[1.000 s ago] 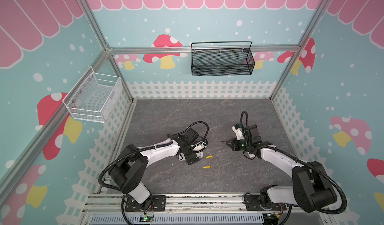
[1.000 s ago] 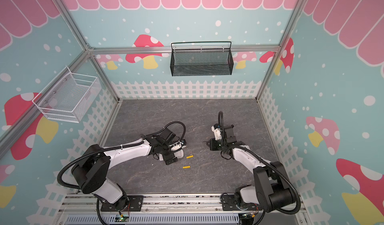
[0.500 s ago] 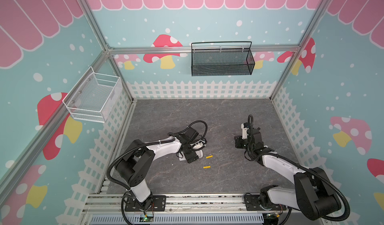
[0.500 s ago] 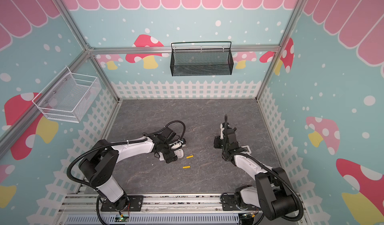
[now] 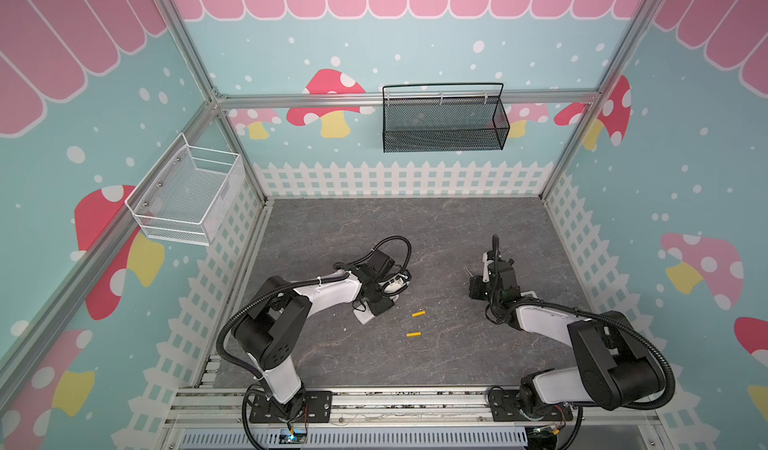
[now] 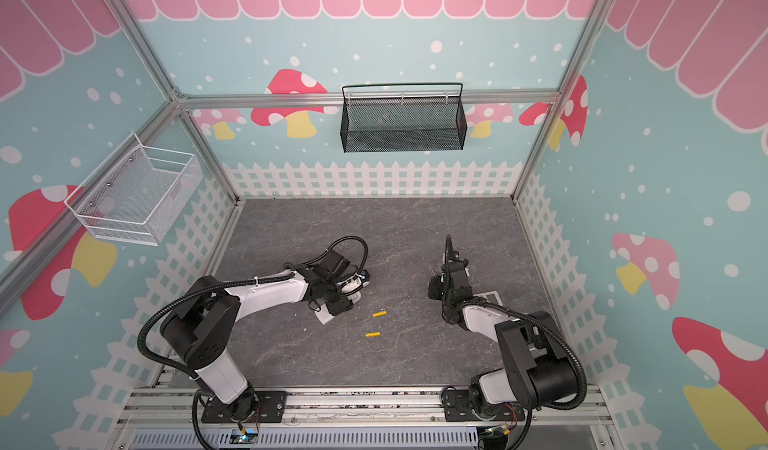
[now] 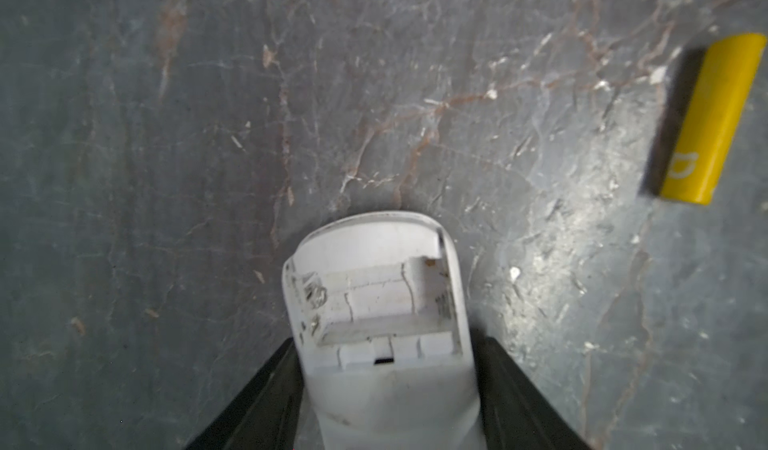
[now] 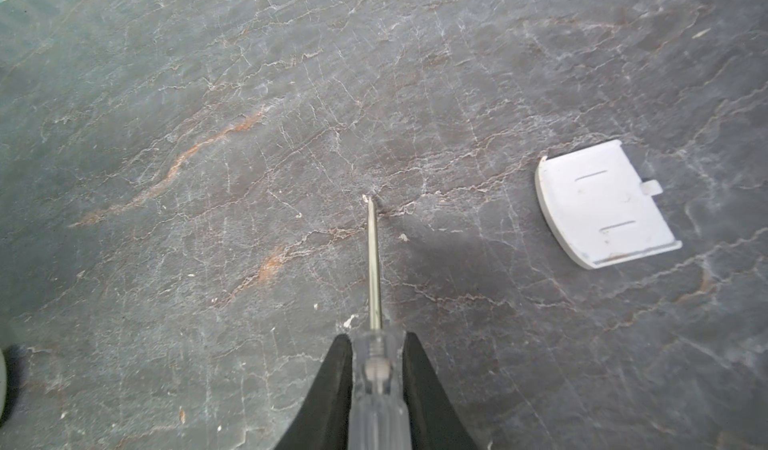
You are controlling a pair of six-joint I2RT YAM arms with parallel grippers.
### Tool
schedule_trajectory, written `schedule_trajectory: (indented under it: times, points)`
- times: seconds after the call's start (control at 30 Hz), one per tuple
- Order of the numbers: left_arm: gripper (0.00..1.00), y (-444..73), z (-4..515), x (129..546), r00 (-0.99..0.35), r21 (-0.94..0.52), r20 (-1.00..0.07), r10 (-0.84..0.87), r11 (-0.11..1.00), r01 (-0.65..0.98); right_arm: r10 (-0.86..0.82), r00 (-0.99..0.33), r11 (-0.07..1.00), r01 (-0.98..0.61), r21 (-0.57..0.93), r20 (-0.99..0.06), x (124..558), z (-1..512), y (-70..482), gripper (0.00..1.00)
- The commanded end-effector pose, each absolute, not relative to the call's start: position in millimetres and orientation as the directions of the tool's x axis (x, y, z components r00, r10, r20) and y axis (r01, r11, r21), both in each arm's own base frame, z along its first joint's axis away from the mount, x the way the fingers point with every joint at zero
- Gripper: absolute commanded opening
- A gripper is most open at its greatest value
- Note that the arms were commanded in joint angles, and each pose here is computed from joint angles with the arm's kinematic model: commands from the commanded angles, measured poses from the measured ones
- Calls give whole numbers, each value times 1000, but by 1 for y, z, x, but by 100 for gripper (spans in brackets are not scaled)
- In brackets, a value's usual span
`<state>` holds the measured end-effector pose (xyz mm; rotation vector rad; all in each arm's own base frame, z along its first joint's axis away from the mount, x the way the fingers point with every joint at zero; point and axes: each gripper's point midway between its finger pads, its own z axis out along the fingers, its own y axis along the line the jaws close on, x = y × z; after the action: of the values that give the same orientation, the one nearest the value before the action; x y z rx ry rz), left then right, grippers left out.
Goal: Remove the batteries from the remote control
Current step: 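Lower the screwdriver onto the table and release it with the right gripper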
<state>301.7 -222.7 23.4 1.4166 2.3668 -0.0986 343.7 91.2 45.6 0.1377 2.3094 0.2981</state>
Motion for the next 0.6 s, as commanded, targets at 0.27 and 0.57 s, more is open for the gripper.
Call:
schedule_trajectory:
  times: [0.27, 0.57]
  points:
    - [52, -164, 18, 327, -526, 226, -318, 789, 602, 766, 207, -696, 963, 22, 267, -688, 347, 40, 93, 28]
    - [52, -115, 30, 359, -646, 248, -363, 672, 738, 628, 227, -696, 969, 94, 227, -681, 339, 66, 77, 47]
